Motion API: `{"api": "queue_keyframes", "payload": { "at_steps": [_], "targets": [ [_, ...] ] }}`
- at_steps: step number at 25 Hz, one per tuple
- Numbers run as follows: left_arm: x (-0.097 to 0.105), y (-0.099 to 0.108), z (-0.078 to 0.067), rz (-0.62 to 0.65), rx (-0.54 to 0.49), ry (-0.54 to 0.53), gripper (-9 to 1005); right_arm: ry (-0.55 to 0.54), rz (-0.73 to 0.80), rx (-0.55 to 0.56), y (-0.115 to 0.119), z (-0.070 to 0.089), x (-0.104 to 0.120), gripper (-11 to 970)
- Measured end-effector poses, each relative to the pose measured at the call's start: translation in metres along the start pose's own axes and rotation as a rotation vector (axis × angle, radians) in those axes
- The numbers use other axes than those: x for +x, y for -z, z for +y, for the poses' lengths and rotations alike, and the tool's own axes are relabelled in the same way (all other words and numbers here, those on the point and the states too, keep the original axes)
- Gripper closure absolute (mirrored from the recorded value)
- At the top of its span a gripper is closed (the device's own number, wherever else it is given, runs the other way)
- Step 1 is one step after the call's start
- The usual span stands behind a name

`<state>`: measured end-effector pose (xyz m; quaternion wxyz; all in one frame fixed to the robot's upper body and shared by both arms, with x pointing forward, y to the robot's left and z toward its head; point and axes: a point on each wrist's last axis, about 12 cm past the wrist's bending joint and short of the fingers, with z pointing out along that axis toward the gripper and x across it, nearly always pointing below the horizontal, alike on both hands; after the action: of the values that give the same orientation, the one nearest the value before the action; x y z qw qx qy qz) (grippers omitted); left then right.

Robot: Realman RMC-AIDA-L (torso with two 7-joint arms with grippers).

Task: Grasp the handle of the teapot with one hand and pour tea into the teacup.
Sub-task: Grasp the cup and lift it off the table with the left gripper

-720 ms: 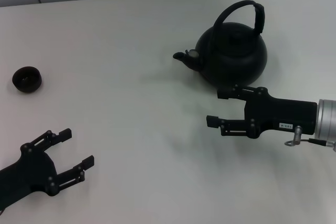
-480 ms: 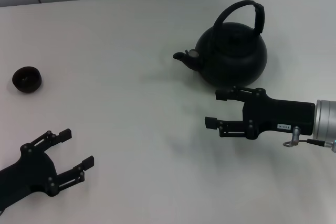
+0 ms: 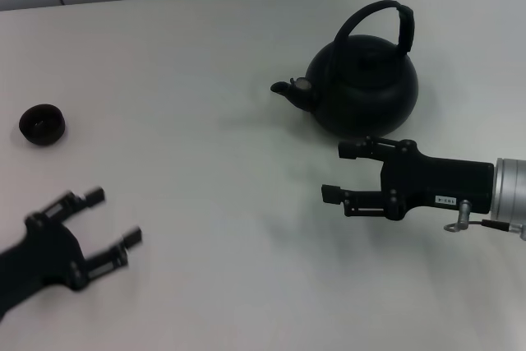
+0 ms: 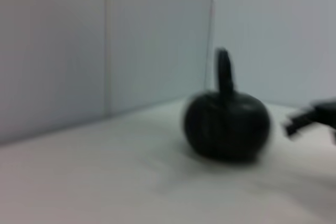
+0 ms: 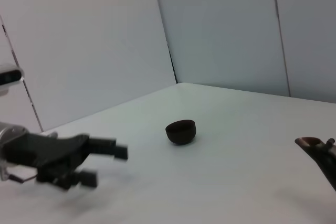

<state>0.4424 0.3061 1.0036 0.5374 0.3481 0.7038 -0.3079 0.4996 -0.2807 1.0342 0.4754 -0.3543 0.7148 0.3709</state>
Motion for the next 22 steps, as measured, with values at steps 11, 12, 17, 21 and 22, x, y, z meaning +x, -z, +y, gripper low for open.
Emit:
{"api": "queue_keyframes", "payload": {
  "at_steps": [11,12,17,21,22],
  "targets": [
    [-0.018,-0.01,0.028,-0.162,-0.317,-0.021,155,-0.005,-0.005,0.004,0.002,0.001,0.002,131],
    [-0.019,-0.012,0.031,-0.163,-0.341,-0.028,154,-0.005,-0.006,0.003,0.002,0.001,0.002,131],
    [-0.022,-0.024,0.049,-0.094,-0.426,-0.052,160,-0.005,-0.007,0.001,0.001,0.002,0.002,131],
    [-0.025,-0.036,0.062,-0.026,-0.47,-0.065,165,-0.006,-0.008,0.0,0.001,0.002,0.001,131],
    [-0.026,-0.037,0.064,-0.02,-0.473,-0.065,167,-0.006,-0.008,0.0,0.001,0.002,0.001,132]
  ]
}}
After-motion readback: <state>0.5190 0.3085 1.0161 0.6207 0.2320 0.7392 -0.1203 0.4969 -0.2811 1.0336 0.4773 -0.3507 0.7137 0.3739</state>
